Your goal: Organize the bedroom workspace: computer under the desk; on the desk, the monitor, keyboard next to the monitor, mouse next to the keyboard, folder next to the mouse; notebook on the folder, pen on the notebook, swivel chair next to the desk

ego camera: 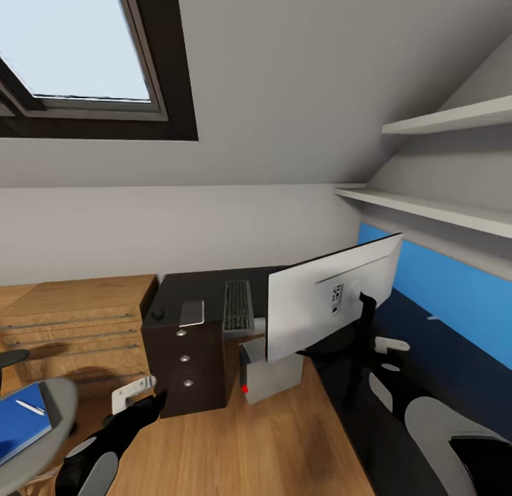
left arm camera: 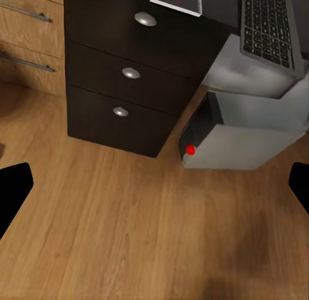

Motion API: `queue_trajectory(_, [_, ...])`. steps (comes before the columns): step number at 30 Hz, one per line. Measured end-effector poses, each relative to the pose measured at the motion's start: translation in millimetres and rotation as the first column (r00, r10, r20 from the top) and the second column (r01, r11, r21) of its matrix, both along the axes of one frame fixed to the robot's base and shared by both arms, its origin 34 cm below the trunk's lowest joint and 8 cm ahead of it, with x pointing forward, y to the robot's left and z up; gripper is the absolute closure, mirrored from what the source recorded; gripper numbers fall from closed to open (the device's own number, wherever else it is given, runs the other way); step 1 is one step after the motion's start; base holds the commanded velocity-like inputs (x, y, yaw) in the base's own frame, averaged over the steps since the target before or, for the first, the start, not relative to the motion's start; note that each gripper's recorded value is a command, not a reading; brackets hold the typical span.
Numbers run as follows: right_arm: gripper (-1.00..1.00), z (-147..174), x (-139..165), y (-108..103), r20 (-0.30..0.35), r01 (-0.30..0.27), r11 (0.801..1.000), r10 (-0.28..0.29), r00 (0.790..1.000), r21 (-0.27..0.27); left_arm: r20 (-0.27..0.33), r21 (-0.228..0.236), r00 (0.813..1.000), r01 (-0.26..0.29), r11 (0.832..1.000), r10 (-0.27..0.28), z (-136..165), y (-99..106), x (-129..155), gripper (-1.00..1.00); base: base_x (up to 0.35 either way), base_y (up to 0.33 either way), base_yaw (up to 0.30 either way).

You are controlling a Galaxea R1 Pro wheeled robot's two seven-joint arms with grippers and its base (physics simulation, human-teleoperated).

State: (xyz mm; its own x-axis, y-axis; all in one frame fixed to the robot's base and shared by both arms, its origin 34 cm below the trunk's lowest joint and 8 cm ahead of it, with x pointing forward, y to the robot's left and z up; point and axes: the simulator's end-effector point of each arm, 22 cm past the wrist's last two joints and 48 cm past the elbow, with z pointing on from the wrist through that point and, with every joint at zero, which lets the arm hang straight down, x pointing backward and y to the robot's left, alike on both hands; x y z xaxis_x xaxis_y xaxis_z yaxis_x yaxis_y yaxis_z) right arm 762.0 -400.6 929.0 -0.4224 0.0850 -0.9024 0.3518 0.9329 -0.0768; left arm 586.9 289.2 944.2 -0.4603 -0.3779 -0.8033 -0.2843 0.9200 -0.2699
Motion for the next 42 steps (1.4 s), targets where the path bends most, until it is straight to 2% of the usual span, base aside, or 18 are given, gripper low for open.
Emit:
queue_trajectory(19, [-1.0,-2.6,-2.1,-5.1,-0.007,0.0,1.0,0.0,1.0,-0.009,-0.024,0.004,1.0,0.0,1.0,0.0,-10.6,0.9,-2.3,-1.0,0.142,-0.005,0.0])
queue_trajectory(42, [-1.0,-17.2,-0.1,-14.5,-0.007,0.009,1.0,-0.009,1.0,-0.017,-0.018,-0.001,1.0,0.002,1.0,-0.002,-23.8,-2.2,1.7,-1.0,0.009,0.0,0.0])
